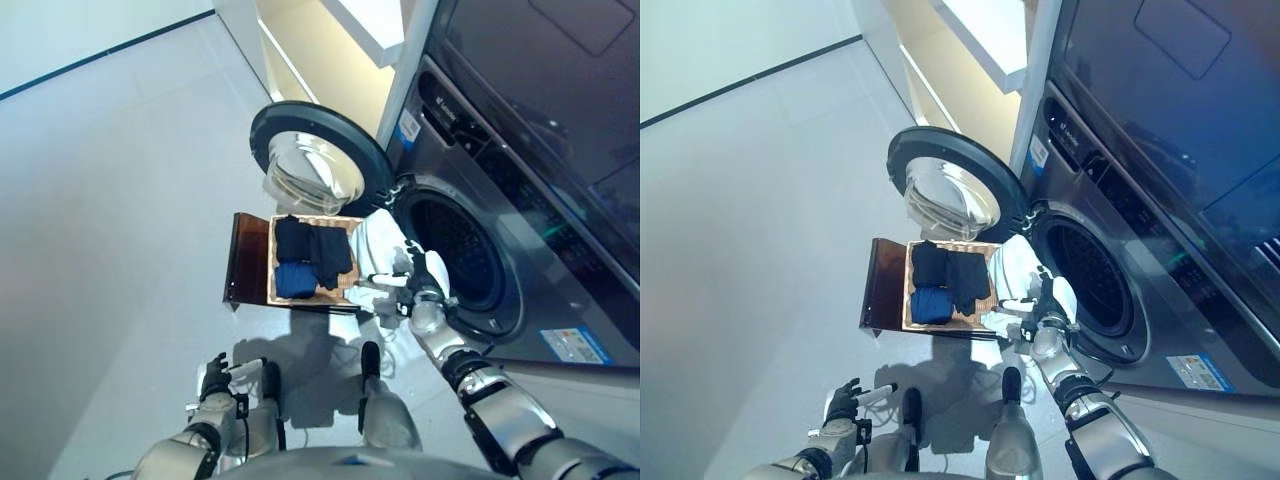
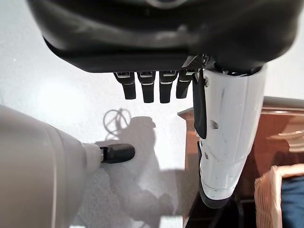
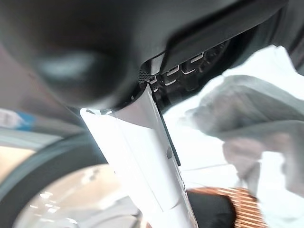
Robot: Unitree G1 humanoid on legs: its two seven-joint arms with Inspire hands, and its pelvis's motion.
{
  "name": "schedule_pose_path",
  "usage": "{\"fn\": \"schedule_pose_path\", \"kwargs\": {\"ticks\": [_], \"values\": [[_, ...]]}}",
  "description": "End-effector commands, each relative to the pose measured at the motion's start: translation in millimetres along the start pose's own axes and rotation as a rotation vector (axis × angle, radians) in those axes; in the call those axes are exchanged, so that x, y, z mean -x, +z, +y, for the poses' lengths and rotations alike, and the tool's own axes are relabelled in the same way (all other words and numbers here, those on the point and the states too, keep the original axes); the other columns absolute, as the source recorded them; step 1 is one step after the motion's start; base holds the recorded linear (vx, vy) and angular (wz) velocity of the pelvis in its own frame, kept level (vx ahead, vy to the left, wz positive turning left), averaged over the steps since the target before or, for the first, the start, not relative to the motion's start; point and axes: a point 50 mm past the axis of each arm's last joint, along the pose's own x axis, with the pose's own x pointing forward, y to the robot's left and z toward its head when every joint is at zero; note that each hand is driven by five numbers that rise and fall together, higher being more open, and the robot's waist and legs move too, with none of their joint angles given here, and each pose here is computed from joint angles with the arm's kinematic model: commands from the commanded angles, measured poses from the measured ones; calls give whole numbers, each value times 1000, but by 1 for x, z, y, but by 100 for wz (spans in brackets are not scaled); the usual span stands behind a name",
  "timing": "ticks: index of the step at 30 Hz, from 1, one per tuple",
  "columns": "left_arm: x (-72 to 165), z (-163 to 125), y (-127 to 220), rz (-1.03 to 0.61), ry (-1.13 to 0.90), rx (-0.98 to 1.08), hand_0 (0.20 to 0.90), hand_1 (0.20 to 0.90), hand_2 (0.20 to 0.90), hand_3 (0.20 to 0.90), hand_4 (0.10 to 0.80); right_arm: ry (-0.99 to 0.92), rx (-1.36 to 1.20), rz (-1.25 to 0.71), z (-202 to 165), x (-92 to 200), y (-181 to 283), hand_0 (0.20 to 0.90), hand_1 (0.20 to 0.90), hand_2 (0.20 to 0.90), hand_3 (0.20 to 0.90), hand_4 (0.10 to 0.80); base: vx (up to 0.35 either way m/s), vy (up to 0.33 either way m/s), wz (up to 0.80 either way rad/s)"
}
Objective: Pick up the clothes and place them into the washing machine
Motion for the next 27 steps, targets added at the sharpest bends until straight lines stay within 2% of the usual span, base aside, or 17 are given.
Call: {"fn": "schedule_pose_path", "kwargs": {"ticks": [1,14,27], "values": [[-6,29,-3,14,105,-56,900,900,900,900,800,-81,-17,-120,-12,-5,23,900,900,900,900,800,10,21,-13],[-5,35,-15,54,124,-45,900,900,900,900,800,-101,-51,-111,-15,-4,20,900,900,900,900,800,22,9,-11],[-6,28,-2,-2,86,21,900,900,900,900,800,-96,-11,-171,-24,-20,53,900,900,900,900,800,-5,-15,3]]}}
